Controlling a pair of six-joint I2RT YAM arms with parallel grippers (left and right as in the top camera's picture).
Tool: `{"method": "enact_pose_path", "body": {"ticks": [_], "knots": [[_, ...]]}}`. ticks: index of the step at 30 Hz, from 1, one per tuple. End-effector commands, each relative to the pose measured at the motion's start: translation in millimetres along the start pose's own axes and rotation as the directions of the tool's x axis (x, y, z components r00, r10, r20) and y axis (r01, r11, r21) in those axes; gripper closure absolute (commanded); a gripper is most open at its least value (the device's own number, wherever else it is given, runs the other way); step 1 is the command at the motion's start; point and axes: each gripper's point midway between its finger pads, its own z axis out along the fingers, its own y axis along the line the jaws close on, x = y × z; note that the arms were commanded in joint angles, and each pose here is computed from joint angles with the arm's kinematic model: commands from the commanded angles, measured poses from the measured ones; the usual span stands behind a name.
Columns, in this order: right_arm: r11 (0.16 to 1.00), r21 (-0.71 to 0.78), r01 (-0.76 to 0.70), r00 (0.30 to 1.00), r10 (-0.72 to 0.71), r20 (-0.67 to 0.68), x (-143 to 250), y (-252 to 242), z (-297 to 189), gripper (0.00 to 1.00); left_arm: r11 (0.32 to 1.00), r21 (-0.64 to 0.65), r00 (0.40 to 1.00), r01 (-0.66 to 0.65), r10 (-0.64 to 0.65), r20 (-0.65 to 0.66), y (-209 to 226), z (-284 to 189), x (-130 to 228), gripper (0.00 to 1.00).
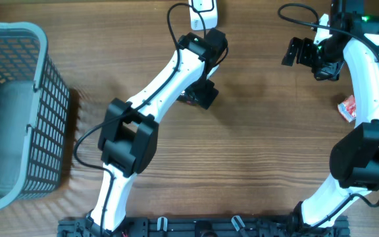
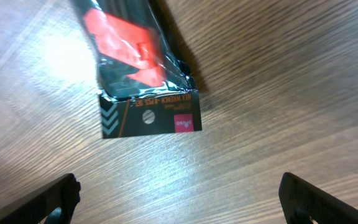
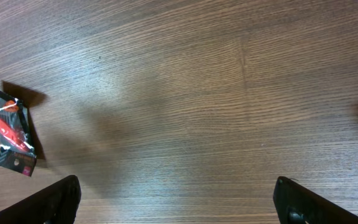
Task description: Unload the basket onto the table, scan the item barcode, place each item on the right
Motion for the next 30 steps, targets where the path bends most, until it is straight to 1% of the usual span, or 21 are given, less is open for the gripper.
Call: {"method": "enact_pose_path", "body": {"ticks": [1,4,7,10,15,23,27,30], "knots": [[1.0,0.008,0.02,1.0,-0.02,0.012,-3,2,-2,0.0,1.0,0.014,0.996,-0.026,0.025,0.09,4,-18,-14,0.0],[1.0,0.009,0.02,1.0,-0.021,0.012,-3,2,-2,0.0,0.997,0.058,0.987,-0.046,0.036,0.154,4,-18,-29,0.0],[1.0,0.009,0.02,1.0,-0.02,0.011,-3,2,-2,0.0,0.998,0.053,0.975,-0.02,0.008,0.223,14,-20,-47,0.0],[1.0,0.009,0.02,1.0,-0.02,0.008,-2,2,-2,0.0,0.999,0.048,0.965,0.007,-0.02,0.263,28,-21,-56,0.0],[1.0,0.009,0.019,1.0,-0.02,0.008,-2,2,-2,0.0,0.997,0.054,0.965,0.047,-0.059,0.254,47,-16,-54,0.0],[1.0,0.009,0.02,1.0,-0.02,0.008,-2,2,-2,0.0,0.992,0.119,0.964,0.046,-0.075,0.255,43,-11,-56,0.0],[1.0,0.01,0.019,1.0,-0.019,0.006,-1,2,-2,0.0,0.99,0.126,0.969,0.059,-0.087,0.231,41,4,-56,0.0],[1.0,0.01,0.019,1.0,-0.019,0.005,-1,2,-2,0.0,0.988,0.134,0.977,0.082,-0.106,0.185,37,26,-54,0.0]]}}
